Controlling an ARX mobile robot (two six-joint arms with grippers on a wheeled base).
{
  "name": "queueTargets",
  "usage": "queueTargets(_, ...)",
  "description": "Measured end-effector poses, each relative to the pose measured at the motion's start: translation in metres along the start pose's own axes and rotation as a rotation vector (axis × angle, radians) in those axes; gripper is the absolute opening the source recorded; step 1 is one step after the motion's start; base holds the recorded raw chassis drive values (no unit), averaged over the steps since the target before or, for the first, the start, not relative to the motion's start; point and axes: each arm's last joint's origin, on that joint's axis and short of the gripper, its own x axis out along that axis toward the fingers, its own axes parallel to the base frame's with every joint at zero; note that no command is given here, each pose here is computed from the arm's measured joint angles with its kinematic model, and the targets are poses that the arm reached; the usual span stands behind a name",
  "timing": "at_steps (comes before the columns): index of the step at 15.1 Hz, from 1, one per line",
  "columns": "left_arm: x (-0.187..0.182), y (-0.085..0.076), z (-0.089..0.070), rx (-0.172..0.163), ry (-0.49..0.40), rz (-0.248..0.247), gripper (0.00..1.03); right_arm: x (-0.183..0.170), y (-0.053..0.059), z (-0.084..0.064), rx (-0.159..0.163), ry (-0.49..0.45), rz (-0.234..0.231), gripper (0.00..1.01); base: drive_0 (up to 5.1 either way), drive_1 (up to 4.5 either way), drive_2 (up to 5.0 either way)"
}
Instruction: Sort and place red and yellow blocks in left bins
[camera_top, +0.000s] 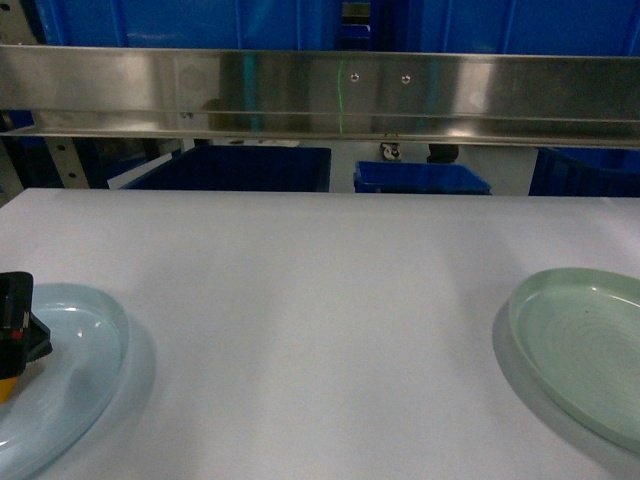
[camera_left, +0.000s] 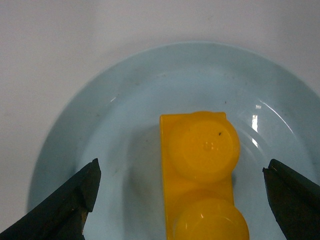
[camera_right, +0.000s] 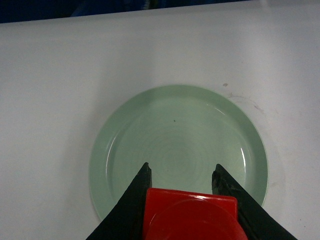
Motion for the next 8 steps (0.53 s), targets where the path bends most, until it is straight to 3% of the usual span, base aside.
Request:
queueTargets(2,0.015,-0.001,0.003,0.045,-0.021,0.009,0.98,0.0,0.0,0.0,0.0,0.0,0.0,0.29,0.0,0.0,0.0)
queueTargets(6,0.026,-0.002,0.011,0.045,-0.013,0.01,0.98,0.0,0.0,0.0,0.0,0.0,0.0,0.29,0.0,0.0,0.0)
queueTargets(7,0.028,-0.001,0.012,0.045,-0.002,0.011,0.96,0.0,0.0,0.0,0.0,0.0,0.0,0.29,0.0,0.0,0.0)
queueTargets(8,0.031,-0.001,0.015,0.041,0.009,0.008,0.83,0.0,0.0,0.0,0.0,0.0,0.0,0.29,0.0,0.0,0.0)
